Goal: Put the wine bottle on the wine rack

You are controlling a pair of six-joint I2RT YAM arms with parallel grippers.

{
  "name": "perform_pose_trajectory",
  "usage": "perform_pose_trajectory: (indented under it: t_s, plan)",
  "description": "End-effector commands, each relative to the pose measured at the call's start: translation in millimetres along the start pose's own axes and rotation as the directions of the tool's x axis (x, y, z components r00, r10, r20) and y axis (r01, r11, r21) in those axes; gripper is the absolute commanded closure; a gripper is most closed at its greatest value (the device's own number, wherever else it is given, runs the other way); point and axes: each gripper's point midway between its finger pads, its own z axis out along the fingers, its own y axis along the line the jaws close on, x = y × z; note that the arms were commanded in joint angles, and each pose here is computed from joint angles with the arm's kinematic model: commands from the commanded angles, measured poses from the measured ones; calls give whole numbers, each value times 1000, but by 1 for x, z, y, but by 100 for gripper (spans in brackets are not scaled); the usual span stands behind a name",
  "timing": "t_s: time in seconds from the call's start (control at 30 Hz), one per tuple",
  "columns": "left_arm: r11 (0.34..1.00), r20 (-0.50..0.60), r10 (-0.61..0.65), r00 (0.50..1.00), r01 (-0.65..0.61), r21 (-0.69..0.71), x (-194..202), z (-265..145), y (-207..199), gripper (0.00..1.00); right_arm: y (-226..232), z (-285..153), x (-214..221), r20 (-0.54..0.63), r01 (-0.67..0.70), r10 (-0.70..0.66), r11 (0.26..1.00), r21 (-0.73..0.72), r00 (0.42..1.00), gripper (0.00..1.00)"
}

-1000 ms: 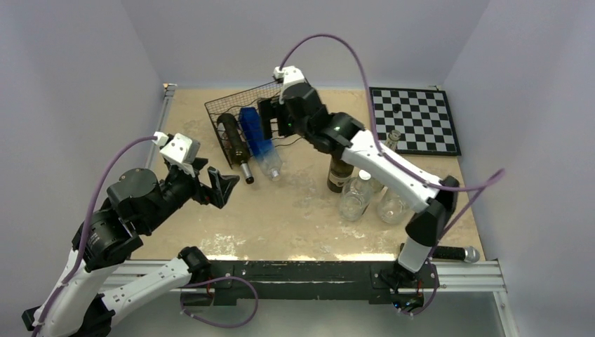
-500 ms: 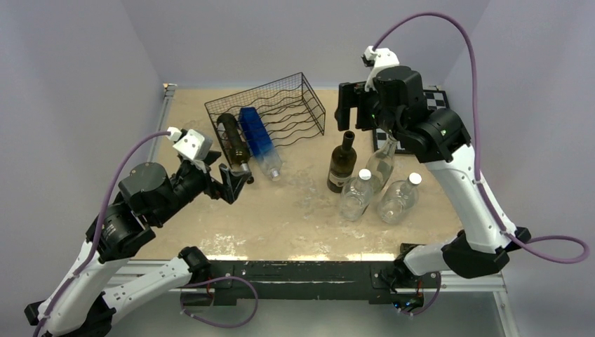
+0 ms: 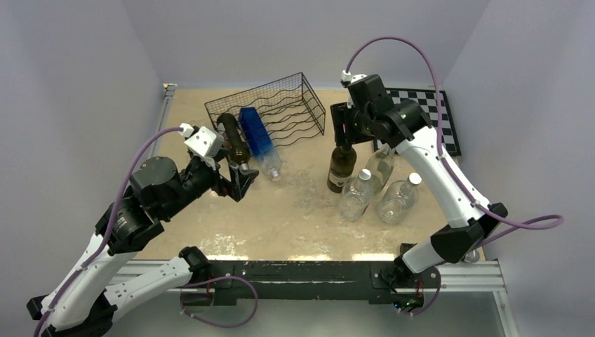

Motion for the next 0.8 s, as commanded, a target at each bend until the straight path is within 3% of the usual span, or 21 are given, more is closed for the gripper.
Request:
perform_pose_trajectory:
  t_s: [0.0,0.37,0.5,0.63,0.67,0.77]
  plan:
    - [1000,34,8,999,-9,16,-6,2,-3,1,3,8,3,-42,-9,8,1000,-15,999,35]
    - [1000,11,-7,1000,7,3,6,2,0,1,-2,29,20,-156,22,-16,999,37,988,46]
    - [1000,-1,-8,1000,8,5,9,5,-1,1,-4,31,23,-171,31,-22,998,50,985,60]
    - [1000,-14,-8,1000,8,11,12,9,-2,1,-12,30,20,-156,48,-33,995,89,987,96]
    - [1000,-17,-8,1000,8,12,13,11,-2,1,-12,29,17,-147,48,-35,995,90,989,100]
    - [1000,-30,-9,1000,10,20,18,15,-4,1,-8,23,8,-115,57,-49,996,62,992,100]
